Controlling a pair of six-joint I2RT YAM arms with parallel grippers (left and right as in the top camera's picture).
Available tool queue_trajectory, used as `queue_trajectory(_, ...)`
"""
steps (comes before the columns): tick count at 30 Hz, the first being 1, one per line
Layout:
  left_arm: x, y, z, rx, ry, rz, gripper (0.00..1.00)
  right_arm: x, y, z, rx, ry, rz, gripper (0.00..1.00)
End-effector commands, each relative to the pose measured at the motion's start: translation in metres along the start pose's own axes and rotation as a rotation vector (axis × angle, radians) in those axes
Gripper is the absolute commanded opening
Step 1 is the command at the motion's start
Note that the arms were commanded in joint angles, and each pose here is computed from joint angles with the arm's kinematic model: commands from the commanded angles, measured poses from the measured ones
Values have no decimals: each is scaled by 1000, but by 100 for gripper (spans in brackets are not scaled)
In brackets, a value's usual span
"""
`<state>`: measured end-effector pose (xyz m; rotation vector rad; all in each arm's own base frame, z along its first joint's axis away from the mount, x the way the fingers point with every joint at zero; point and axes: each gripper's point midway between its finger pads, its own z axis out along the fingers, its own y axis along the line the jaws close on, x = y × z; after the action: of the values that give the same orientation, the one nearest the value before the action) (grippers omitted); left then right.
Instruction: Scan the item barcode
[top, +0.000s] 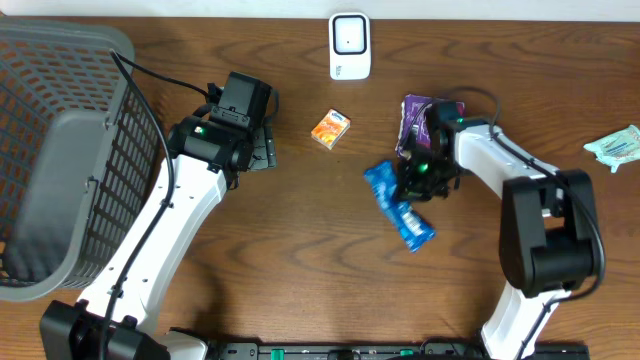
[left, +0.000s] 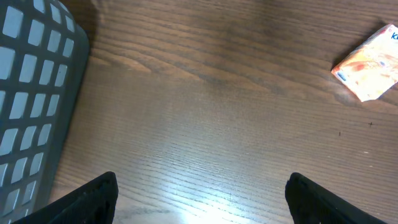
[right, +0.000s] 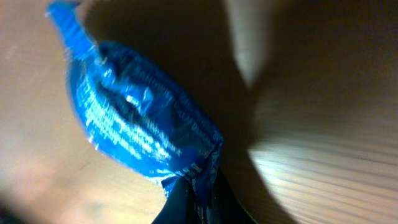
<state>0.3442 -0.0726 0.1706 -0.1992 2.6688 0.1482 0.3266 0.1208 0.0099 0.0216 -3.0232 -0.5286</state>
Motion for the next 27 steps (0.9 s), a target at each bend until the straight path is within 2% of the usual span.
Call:
queue_trajectory(1,-3,3,0,-19,-7,-10,86,-34,-29,-61,333,-241,19,1)
queue_trajectory(3,-3,3,0,-19,-7,-10,86,-37,-31,-93,475,-350,16,1)
queue_trajectory(5,-3,3,0,-19,-7,-10,86,-35,-34,-105,576,-388,22,1)
queue_trajectory(11,-3,3,0,-19,-7,-10,86,-26,-37,-106,826,-451,12,2)
queue_trajectory(16,-3,3,0,-19,-7,-10,86,-13,-34,-69,963,-458,-21,2)
queue_trajectory(19,-3,3,0,-19,-7,-10,86,-7,-23,-42,977,-416,-83,1)
queue_trajectory(21,-3,3,0,-19,-7,-10,86,2,-5,-20,922,-383,-125,1)
queue_trajectory(22,-3,3,0,-19,-7,-10,86,5,5,-12,890,-374,-143,4)
queue_trajectory(24,-3,3,0,-19,-7,-10,86,8,21,-2,835,-370,-170,27)
queue_trajectory(25,-3,3,0,-19,-7,-10,86,9,30,0,806,-370,-178,36)
queue_trajectory(27,-3,3,0,-19,-7,-10,86,7,47,0,742,-364,-179,40)
